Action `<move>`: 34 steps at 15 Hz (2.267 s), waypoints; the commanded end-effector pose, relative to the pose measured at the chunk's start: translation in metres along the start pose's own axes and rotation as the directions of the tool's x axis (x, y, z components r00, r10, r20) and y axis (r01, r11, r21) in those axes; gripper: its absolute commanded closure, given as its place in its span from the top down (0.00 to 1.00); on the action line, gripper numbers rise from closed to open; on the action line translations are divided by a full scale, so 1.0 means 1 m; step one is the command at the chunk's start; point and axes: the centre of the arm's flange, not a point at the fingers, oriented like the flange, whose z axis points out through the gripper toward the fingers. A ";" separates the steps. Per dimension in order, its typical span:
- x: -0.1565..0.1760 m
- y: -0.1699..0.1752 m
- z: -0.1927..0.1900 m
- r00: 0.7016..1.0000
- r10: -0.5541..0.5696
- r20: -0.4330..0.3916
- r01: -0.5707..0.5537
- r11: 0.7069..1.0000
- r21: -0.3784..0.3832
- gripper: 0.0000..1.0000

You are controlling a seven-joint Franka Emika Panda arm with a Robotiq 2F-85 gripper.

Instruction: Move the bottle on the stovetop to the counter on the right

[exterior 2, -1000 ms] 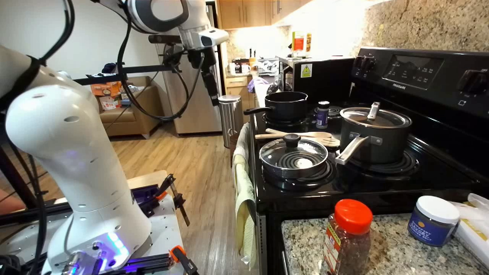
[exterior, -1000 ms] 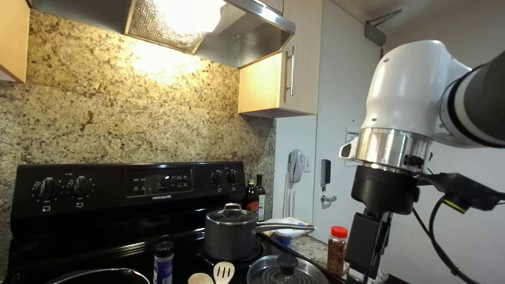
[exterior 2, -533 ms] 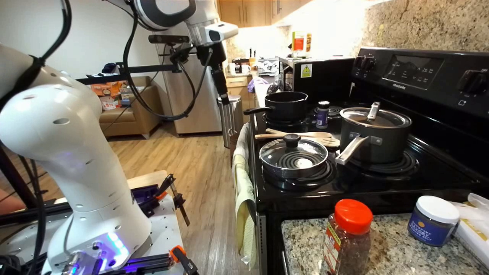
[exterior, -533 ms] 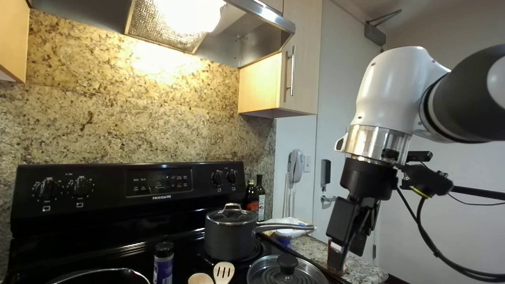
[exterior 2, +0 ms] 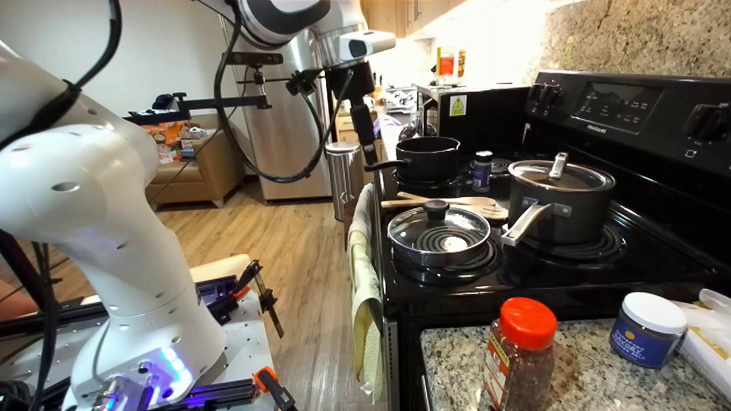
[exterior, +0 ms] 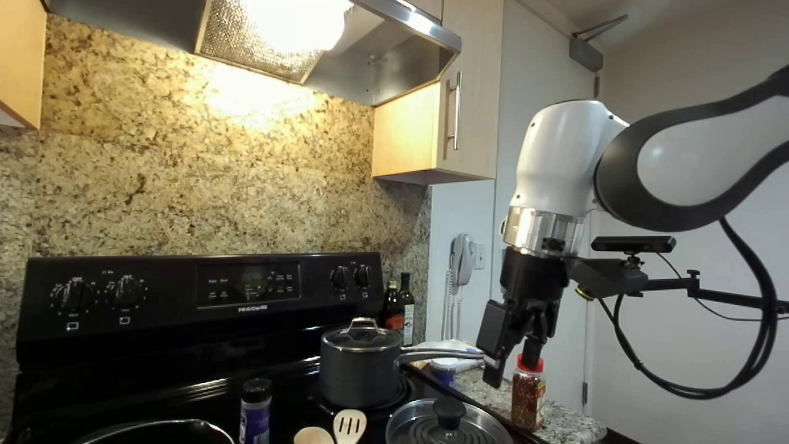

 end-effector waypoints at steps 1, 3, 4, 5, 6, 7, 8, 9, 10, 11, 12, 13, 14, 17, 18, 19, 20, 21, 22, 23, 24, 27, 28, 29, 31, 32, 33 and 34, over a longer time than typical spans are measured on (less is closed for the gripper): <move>0.043 -0.006 0.016 0.999 0.019 -0.028 -0.020 0.999 -0.039 1.00; 0.058 -0.004 0.025 0.999 0.009 -0.038 -0.011 0.999 -0.035 1.00; 0.063 -0.003 0.029 0.999 0.014 -0.037 -0.015 0.999 -0.034 1.00; 0.068 0.000 0.035 0.999 0.022 -0.029 -0.023 0.999 -0.028 1.00; 0.071 0.003 0.040 0.999 0.033 -0.021 -0.033 0.999 -0.021 1.00; 0.074 0.007 0.045 0.999 0.043 -0.011 -0.043 0.999 -0.011 1.00; 0.076 0.011 0.050 0.999 0.052 -0.007 -0.052 0.999 -0.005 1.00; 0.078 0.016 0.055 0.998 0.058 -0.007 -0.058 0.998 -0.001 1.00; 0.079 0.022 0.060 0.998 0.058 -0.018 -0.058 0.998 0.000 1.00; 0.081 0.026 0.065 0.998 0.057 -0.023 -0.057 0.998 0.009 1.00; 0.082 0.030 0.068 0.998 0.052 -0.034 -0.052 0.998 0.019 1.00; 0.085 0.031 0.071 0.998 0.050 -0.040 -0.049 0.998 0.043 1.00; 0.088 0.033 0.075 0.997 0.050 -0.052 -0.047 0.998 0.051 1.00; 0.085 0.031 0.072 0.995 0.076 -0.060 -0.073 0.996 0.045 1.00; 0.088 0.034 0.074 0.996 0.074 -0.040 -0.072 0.997 0.035 1.00; 0.088 0.034 0.074 0.997 0.073 -0.041 -0.071 0.997 0.036 1.00; 0.088 0.033 0.074 0.997 0.071 -0.042 -0.070 0.997 0.036 1.00; 0.088 0.032 0.074 0.997 0.070 -0.042 -0.069 0.997 0.037 1.00; 0.088 0.032 0.074 0.997 0.070 -0.043 -0.068 0.997 0.037 1.00; 0.088 0.032 0.074 0.997 0.070 -0.043 -0.069 0.997 0.037 1.00; 0.091 0.032 0.075 0.997 0.063 -0.037 -0.061 0.997 0.048 1.00; 0.104 0.018 0.079 0.999 0.006 -0.033 -0.003 0.998 0.067 1.00; 0.109 0.010 0.079 0.999 -0.026 -0.031 0.028 0.998 0.064 1.00; 0.116 -0.001 0.077 0.998 -0.056 -0.023 0.057 0.997 0.058 1.00; 0.133 -0.025 0.074 0.993 -0.120 -0.013 0.120 0.992 0.046 1.00; 0.142 -0.040 0.072 0.989 -0.145 -0.003 0.145 0.989 0.034 1.00; 0.150 -0.053 0.072 0.985 -0.174 0.016 0.173 0.985 0.028 1.00; 0.162 -0.067 0.074 0.981 -0.191 0.041 0.190 0.982 0.020 1.00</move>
